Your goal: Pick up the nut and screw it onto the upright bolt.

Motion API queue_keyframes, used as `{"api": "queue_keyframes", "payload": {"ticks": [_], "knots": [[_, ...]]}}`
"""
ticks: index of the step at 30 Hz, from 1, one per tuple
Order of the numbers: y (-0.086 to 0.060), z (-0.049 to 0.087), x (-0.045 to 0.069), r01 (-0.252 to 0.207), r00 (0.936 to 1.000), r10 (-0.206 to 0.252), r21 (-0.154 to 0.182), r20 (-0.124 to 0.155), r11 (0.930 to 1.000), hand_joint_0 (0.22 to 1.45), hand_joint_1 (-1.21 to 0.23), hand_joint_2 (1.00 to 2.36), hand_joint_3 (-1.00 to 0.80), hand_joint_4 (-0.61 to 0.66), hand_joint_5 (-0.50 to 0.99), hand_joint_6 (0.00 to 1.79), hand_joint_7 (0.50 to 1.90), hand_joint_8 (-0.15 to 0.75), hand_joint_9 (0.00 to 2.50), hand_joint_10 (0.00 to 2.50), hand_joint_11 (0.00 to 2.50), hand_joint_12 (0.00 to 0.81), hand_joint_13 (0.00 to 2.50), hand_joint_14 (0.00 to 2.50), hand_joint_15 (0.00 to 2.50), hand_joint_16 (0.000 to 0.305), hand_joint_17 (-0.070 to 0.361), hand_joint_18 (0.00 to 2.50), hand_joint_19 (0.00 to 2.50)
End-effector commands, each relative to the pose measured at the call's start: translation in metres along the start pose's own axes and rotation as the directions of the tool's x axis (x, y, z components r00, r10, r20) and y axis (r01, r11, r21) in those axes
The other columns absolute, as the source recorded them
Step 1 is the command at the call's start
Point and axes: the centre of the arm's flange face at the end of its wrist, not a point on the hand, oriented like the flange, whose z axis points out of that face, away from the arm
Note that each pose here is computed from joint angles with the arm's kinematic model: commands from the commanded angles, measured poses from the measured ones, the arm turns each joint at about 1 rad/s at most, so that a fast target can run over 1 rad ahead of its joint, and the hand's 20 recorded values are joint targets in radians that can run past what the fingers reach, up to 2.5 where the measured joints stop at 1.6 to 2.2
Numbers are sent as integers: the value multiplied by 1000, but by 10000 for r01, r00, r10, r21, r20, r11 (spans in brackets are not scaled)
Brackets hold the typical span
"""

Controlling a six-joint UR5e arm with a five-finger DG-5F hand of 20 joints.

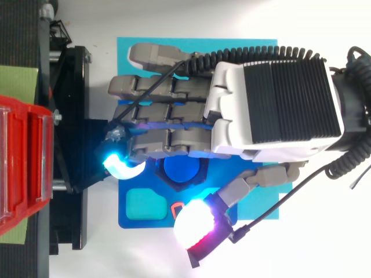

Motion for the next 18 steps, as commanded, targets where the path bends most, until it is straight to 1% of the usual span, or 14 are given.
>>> {"api": "queue_keyframes", "payload": {"ticks": [1, 3, 4, 6, 8, 12, 18], "knots": [[3, 1, 1, -6, 10000, 6, 18, 25, 10000, 450, -351, 1000, -500, 156, -109, 502, 715, 234, 518, 0, 0, 347, 136, 0, 0, 46, 104, 0, 0], [4, 1, 4, -9, 10000, 9, 63, -7, 10000, 451, -349, 1000, -500, 161, -108, 502, 720, 233, 524, 0, 0, 347, 144, 0, 0, 46, 104, 0, 0], [5, 1, 3, -10, 10000, 9, 100, 23, 9999, 451, -350, 1000, -500, 157, -107, 502, 724, 233, 526, 0, 0, 348, 150, 0, 0, 46, 103, 0, 0], [6, -1, 8, -28, 10000, 29, 113, -54, 9999, 451, -349, 1000, -500, 162, -106, 502, 734, 239, 537, 0, 0, 348, 158, 0, 0, 46, 103, 0, 0], [6, -1, 9, -13, 10000, 13, 119, -68, 9999, 452, -348, 1000, -500, 165, -105, 502, 747, 241, 548, 0, 0, 349, 170, 0, 0, 46, 102, 0, 0], [6, -1, 9, -28, 10000, 29, 110, -88, 9999, 454, -348, 1000, -500, 176, -101, 503, 765, 250, 571, 0, 0, 340, 205, 0, 0, 44, 98, 0, 0], [-2, -3, 6, -22, 10000, 24, 172, -80, 9998, 460, -351, 1000, -500, 201, -90, 503, 802, 265, 637, 0, 0, 326, 264, 0, 0, 39, 89, 0, 0]]}}
